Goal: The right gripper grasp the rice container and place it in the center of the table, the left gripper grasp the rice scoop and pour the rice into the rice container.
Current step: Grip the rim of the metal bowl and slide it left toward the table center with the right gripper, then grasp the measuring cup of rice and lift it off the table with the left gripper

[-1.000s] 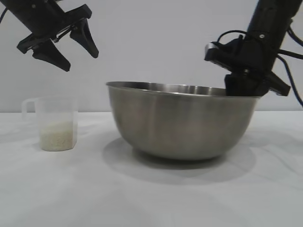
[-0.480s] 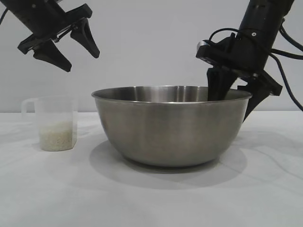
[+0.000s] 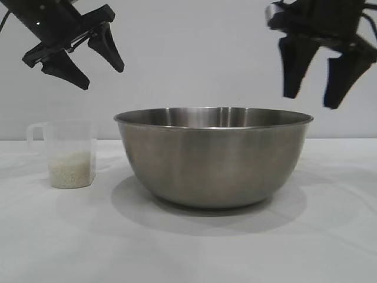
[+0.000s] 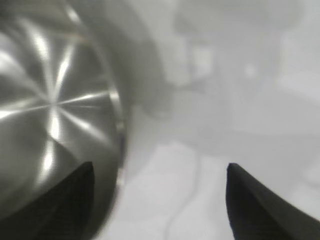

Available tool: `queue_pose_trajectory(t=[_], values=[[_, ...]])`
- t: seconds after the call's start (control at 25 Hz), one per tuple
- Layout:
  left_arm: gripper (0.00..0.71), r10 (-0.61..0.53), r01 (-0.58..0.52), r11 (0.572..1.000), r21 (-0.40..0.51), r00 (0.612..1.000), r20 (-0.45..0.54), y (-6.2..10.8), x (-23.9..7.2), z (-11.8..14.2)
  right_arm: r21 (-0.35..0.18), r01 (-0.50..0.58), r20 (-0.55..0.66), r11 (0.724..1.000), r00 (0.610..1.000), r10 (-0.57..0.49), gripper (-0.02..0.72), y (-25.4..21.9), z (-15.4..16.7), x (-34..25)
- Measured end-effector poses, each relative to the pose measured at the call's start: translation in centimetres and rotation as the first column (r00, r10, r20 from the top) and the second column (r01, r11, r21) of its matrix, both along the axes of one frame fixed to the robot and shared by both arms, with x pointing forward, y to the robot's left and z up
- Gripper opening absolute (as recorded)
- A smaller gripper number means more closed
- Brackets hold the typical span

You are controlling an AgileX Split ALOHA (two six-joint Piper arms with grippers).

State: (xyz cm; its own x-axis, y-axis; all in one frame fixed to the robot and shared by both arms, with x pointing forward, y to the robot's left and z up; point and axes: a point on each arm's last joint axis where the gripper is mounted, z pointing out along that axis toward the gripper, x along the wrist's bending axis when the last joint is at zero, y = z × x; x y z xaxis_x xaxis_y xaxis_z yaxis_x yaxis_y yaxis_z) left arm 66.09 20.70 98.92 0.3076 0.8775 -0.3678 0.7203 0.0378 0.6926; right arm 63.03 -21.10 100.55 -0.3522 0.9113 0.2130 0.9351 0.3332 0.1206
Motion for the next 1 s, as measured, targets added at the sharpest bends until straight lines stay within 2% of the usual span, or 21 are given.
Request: queue_pose_trajectory(t=[0.16, 0.28, 0.72, 1.0], values=[[0.491, 0.0, 0.0, 1.0, 0.0, 1.0, 0.0, 0.0, 0.0, 0.0, -0.017, 0.127, 0.053, 0.992, 0.991, -0.126, 0.47, -3.0, 2.6, -0.4], [0.491, -0.002, 0.002, 1.0, -0.001, 1.0, -0.001, 0.0, 0.0, 0.0, -0.023, 0.173, 0.107, 0.985, 0.98, -0.169, 0.47, -4.5, 5.1, -1.6], [0.491, -0.002, 0.002, 1.0, -0.001, 1.0, -0.001, 0.0, 0.0, 0.0, 0.002, 0.204, 0.315, 0.979, 0.929, -0.194, 0.47, -5.7, 13.6, -11.3], [0.491, -0.002, 0.002, 1.0, -0.001, 1.0, -0.001, 0.0, 0.0, 0.0, -0.009, 0.217, 0.436, 0.976, 0.879, -0.192, 0.47, -6.7, 15.7, -20.1]])
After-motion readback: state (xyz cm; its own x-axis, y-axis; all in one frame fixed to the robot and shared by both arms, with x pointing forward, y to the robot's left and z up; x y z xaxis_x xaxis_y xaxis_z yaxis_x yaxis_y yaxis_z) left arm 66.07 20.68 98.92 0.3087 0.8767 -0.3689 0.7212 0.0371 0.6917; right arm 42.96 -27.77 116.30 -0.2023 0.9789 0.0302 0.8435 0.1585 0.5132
